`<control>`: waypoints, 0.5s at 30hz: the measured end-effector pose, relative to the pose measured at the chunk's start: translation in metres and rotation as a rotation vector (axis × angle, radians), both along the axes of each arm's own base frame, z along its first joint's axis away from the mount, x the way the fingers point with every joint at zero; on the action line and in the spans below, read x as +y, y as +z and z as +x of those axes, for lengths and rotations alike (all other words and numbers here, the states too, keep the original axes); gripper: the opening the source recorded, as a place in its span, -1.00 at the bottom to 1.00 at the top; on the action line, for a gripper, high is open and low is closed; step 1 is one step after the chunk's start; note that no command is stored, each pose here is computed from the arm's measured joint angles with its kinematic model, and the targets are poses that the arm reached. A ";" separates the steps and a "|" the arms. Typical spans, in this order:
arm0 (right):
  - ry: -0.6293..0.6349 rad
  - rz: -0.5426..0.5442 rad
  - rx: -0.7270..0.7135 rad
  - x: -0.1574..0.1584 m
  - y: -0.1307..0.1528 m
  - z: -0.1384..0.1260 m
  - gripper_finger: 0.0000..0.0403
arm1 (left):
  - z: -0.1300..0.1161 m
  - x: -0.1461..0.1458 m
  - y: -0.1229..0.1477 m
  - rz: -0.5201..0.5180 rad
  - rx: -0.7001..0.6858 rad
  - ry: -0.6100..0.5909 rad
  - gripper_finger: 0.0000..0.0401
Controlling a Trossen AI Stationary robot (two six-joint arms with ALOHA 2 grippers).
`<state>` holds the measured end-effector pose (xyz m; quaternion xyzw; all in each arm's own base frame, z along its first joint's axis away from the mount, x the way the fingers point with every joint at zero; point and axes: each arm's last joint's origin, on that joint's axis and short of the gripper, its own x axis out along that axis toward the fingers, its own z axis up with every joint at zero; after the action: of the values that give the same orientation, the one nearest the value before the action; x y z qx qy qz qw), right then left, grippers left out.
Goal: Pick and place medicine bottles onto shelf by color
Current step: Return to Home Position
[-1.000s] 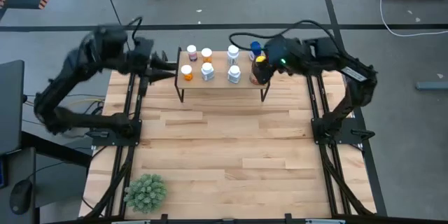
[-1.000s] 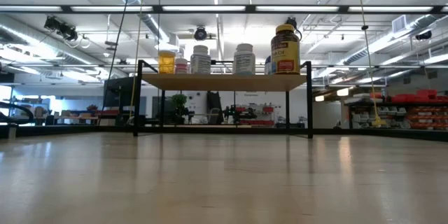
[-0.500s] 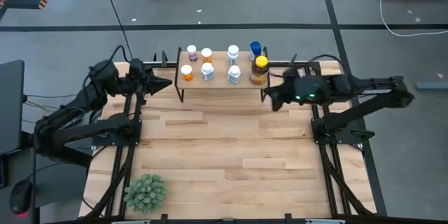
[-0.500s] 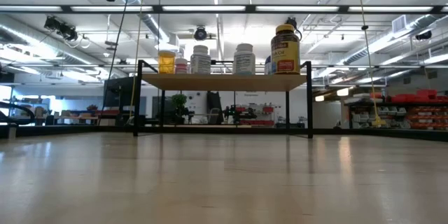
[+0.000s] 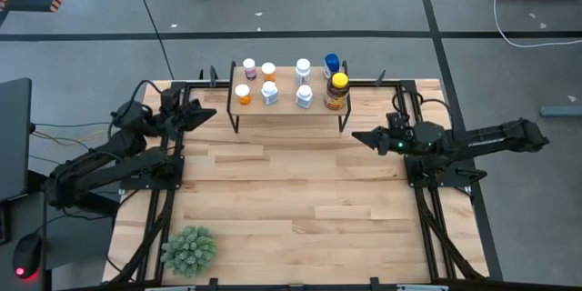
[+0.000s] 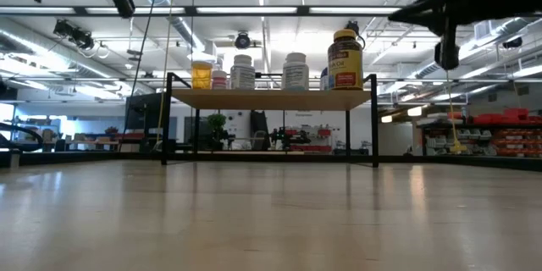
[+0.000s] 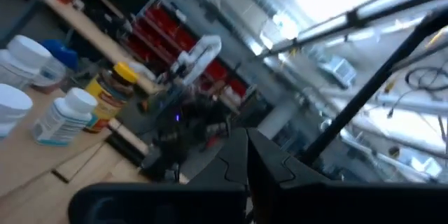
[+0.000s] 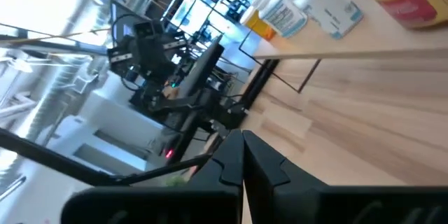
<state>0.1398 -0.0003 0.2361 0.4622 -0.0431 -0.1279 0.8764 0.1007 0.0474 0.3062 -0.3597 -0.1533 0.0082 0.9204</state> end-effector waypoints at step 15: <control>0.032 0.078 -0.121 -0.003 -0.063 -0.014 -0.98 | -0.005 -0.010 -0.074 -0.186 -0.208 0.101 -0.99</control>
<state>0.1263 -0.0037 0.1731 0.5037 -0.0837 -0.0873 0.8554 0.0960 0.0375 0.2321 -0.4340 -0.2643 0.0312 0.8607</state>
